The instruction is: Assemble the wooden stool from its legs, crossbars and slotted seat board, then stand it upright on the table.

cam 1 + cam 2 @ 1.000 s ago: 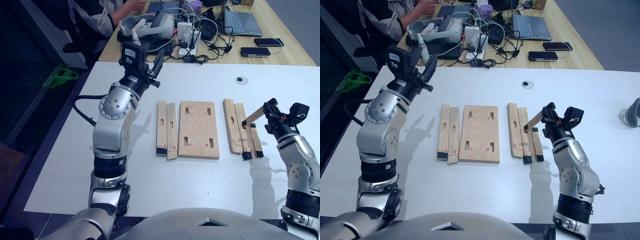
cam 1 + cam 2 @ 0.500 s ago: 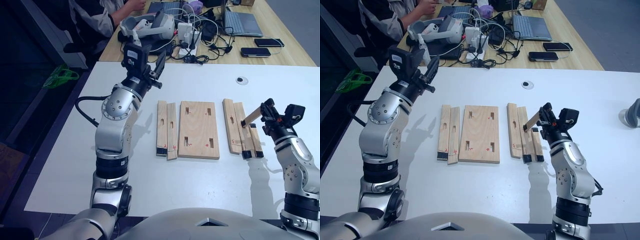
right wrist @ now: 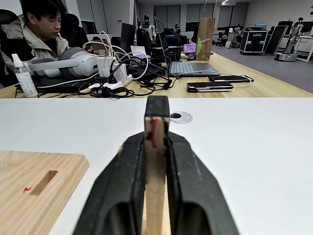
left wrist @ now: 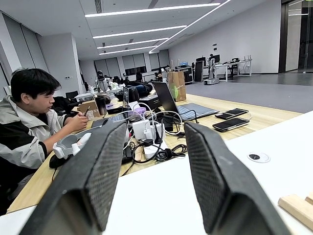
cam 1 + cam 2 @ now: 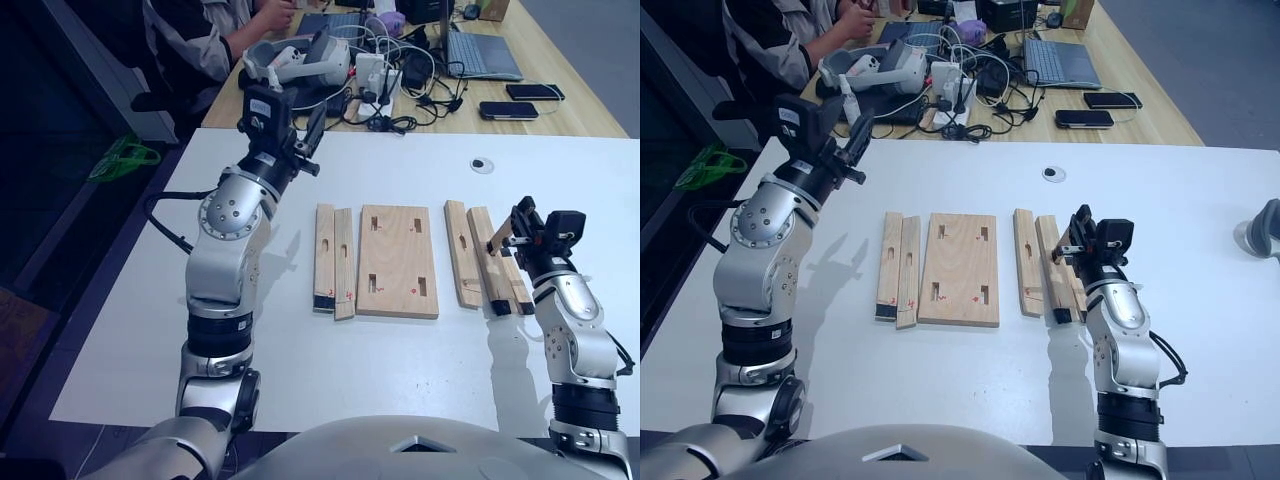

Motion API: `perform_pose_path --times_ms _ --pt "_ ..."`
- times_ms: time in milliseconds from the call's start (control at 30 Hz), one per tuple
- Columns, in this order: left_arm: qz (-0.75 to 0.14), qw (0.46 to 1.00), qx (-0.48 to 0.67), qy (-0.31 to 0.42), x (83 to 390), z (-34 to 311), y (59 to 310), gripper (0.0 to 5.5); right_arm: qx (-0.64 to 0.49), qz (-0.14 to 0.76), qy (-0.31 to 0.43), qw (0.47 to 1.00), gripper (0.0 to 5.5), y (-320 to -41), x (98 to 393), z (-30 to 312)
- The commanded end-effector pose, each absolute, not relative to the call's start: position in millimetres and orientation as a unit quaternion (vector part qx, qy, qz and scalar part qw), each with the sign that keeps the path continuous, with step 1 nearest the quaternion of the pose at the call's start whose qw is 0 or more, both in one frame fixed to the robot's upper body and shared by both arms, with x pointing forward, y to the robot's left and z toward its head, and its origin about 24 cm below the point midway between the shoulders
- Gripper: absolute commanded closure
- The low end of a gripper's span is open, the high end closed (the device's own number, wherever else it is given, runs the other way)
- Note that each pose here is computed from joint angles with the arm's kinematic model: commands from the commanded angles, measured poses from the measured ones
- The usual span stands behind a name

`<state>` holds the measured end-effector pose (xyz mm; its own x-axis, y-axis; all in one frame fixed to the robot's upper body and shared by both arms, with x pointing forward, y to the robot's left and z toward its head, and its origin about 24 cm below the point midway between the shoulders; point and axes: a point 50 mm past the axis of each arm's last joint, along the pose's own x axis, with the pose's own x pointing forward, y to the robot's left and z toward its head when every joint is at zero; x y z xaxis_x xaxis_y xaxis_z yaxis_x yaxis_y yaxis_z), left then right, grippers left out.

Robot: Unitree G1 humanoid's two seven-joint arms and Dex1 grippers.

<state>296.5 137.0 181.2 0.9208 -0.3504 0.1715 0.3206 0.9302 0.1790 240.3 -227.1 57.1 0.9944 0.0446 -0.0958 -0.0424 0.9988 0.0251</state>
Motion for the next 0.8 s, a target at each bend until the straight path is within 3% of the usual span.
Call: perform_pose_path --times_ms 33,167,433,467,800 --pt "-0.169 0.977 0.08 -0.103 297.1 184.6 137.3 3.35 0.013 -0.01 0.194 0.981 5.1 -238.0 204.1 -1.9" --pt "-0.173 0.976 0.082 -0.104 297.8 185.4 136.6 3.35 0.023 -0.024 0.216 0.976 5.1 -242.4 190.8 -13.3" --pt "-0.176 0.975 0.082 -0.105 298.7 185.3 135.0 3.35 0.033 -0.013 0.141 0.989 5.1 -234.5 218.1 14.7" --pt "-0.177 0.975 0.082 -0.104 298.7 185.0 134.9 3.35 0.033 -0.01 0.13 0.991 4.73 -232.6 221.5 19.1" --pt "-0.175 0.976 0.079 -0.103 298.2 182.0 134.0 3.35 0.029 -0.013 0.076 0.997 3.14 -232.4 235.7 44.6"
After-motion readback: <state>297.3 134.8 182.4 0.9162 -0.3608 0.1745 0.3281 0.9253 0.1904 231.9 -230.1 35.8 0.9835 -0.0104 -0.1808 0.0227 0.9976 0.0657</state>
